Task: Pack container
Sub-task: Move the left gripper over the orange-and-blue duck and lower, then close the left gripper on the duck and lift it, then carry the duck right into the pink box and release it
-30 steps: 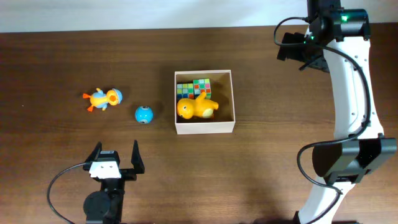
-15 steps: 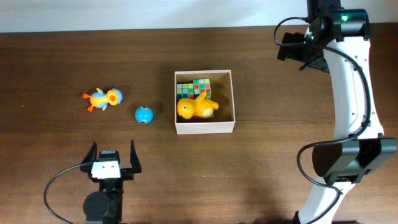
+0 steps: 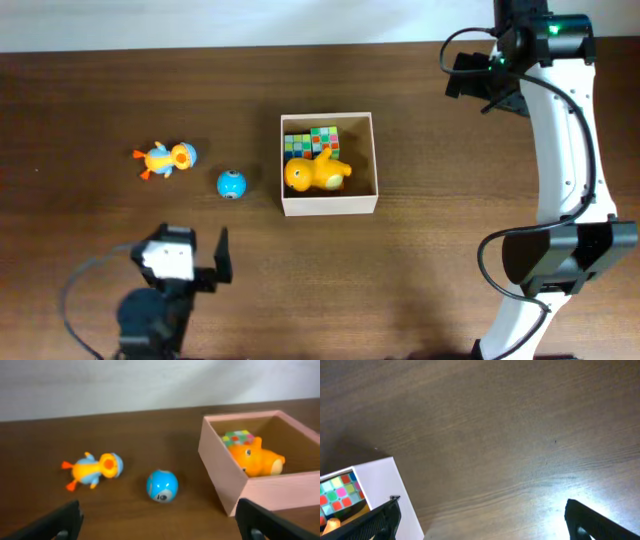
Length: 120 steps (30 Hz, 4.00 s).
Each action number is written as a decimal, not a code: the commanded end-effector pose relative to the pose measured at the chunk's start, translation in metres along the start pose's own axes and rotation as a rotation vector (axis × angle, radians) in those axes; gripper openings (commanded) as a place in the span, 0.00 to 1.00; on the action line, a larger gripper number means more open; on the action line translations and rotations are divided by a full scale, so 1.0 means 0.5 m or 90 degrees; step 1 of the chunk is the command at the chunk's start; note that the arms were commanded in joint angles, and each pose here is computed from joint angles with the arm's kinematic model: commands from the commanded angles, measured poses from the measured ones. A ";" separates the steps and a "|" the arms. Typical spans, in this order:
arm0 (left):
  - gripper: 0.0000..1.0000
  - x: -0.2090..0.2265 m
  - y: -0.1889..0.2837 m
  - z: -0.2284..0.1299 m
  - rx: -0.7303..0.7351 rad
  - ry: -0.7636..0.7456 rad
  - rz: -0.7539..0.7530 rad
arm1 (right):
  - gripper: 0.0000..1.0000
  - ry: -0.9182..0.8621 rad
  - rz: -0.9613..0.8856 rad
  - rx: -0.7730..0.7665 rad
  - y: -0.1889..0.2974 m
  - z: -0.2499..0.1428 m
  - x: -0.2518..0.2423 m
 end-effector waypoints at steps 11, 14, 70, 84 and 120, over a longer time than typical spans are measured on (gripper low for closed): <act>0.99 -0.059 -0.124 0.130 0.472 0.069 -0.014 | 0.99 -0.008 0.005 -0.033 0.040 0.003 -0.002; 0.99 -0.065 -0.166 0.088 0.550 0.102 -0.045 | 0.99 -0.008 0.005 -0.033 0.040 0.003 -0.002; 1.00 0.189 -0.521 -0.076 0.353 0.307 0.397 | 0.99 -0.008 0.005 -0.033 0.040 0.003 -0.002; 0.66 0.187 -0.552 -0.139 0.393 0.329 0.356 | 0.99 -0.008 0.005 -0.033 0.040 0.003 -0.002; 0.18 -0.069 -0.277 0.266 0.282 0.058 -0.198 | 0.99 -0.008 0.005 -0.033 0.040 0.003 -0.002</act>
Point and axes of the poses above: each gripper's point midway between its finger pads, its own y axis back along the fingers, its own x axis along the line the jaws close on, z = x × y, the point moved 7 cm from there along y, back along the fingers, and after that the axes turned 13 degrees about y, right-handed, at the moved point
